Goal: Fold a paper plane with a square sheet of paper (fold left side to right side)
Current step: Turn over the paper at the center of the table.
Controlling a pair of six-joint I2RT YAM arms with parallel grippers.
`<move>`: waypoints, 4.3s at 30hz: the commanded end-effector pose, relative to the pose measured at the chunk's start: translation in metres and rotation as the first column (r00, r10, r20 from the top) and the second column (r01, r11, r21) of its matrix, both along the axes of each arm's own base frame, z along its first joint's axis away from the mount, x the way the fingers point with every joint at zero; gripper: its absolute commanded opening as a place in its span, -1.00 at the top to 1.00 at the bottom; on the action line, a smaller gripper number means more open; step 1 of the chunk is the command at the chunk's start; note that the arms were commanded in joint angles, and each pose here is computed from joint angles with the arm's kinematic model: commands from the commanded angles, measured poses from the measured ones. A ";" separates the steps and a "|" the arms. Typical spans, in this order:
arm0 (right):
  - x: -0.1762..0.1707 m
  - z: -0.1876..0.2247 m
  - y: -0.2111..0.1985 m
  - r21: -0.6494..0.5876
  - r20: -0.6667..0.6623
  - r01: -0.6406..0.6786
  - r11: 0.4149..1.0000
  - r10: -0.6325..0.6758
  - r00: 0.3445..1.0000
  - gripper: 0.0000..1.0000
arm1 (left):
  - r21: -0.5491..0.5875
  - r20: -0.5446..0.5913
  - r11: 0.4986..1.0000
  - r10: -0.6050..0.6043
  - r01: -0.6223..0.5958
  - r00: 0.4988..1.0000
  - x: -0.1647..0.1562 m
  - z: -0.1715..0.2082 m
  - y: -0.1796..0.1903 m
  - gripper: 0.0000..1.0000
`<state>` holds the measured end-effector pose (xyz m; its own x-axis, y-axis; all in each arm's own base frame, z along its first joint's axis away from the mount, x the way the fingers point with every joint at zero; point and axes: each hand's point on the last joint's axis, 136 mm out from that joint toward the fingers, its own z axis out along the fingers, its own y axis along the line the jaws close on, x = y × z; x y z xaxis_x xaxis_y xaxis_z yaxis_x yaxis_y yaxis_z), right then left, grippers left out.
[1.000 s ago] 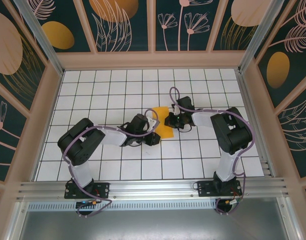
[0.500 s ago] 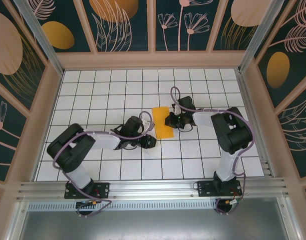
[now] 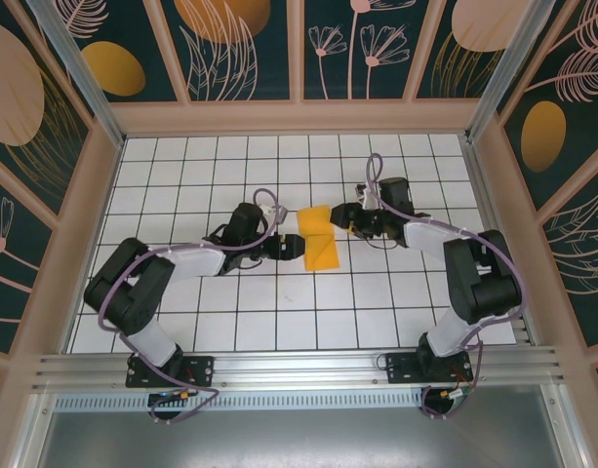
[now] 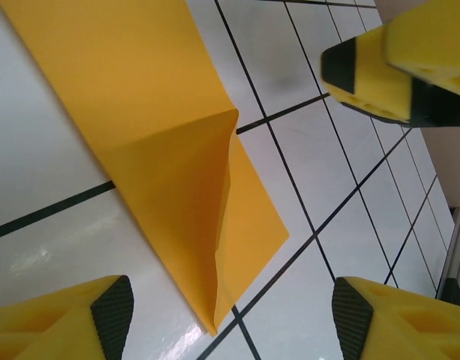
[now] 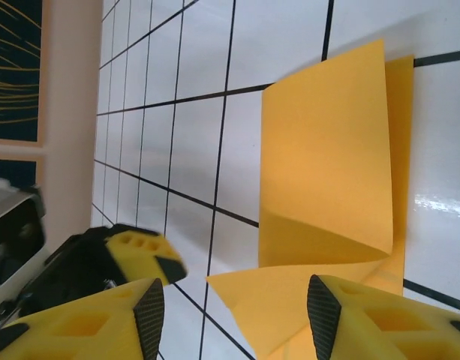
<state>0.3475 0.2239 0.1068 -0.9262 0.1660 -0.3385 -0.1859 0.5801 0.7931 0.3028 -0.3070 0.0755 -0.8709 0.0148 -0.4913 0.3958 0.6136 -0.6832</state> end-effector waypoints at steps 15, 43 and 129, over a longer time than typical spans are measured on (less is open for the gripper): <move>-0.042 -0.044 -0.003 -0.053 -0.109 -0.016 0.998 0.010 0.994 -0.13 | -0.018 -0.017 1.000 -0.018 0.018 1.000 0.027 -0.013 -0.023 0.71; 0.000 -0.049 0.048 0.045 -0.052 -0.075 0.996 0.077 0.996 0.52 | 0.052 0.039 0.993 0.102 -0.104 0.994 0.031 -0.011 0.004 0.41; -0.007 0.153 -0.166 -0.101 0.406 0.588 0.802 -0.507 0.761 -0.63 | 0.301 0.461 0.859 0.248 -0.413 0.852 0.011 0.150 0.077 1.00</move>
